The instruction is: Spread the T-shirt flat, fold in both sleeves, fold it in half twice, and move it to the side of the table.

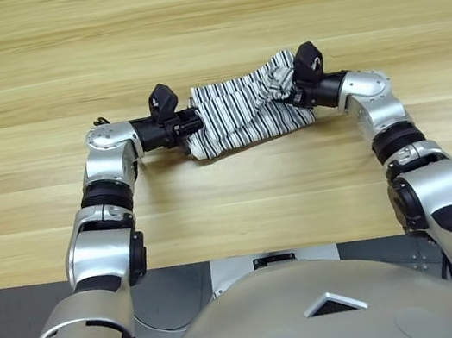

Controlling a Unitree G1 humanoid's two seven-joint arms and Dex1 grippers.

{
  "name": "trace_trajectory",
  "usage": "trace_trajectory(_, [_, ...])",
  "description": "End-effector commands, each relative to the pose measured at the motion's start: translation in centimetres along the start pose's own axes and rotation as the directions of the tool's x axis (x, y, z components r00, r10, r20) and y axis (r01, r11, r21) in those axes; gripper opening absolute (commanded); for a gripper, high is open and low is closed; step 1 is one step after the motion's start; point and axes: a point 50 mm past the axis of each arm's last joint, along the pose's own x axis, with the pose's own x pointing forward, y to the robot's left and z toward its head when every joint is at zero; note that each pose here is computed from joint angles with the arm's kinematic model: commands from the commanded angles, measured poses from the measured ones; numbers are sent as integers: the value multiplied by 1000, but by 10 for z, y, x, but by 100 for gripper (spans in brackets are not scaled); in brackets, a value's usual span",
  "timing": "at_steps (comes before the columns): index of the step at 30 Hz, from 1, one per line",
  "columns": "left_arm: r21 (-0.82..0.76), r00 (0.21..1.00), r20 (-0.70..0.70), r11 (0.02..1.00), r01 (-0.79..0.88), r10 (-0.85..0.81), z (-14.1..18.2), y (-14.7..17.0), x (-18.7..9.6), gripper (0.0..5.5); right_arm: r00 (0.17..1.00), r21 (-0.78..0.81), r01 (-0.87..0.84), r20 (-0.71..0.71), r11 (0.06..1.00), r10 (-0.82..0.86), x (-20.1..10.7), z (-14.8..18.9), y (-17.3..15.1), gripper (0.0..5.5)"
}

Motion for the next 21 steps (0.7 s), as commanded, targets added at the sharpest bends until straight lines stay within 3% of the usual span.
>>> trace_trajectory(1, [-25, 995, -102, 999, 21, -23, -21, -9, 7, 95, 999, 32, 21, 40, 999, -23, 12, 11, -1, 194])
trace_trajectory(7, [-15, 992, -114, 999, 43, -45, -26, -13, 8, 95, 994, 42, 103, 40, 994, -105, 18, 14, -5, 194])
trace_trajectory(12, [-25, 992, -114, 998, 61, -63, -30, -17, 7, 95, 954, 2, 297, -47, 955, -297, 23, 12, -15, 194])
trace_trajectory(17, [-36, 990, -108, 995, 88, -92, -33, -21, 4, 95, 887, -118, 424, -147, 898, -438, 24, 6, -21, 194])
trace_trajectory(21, [-33, 989, -106, 994, 102, -105, -33, -23, 4, 95, 871, -220, 429, -156, 876, -465, 28, 5, -19, 194])
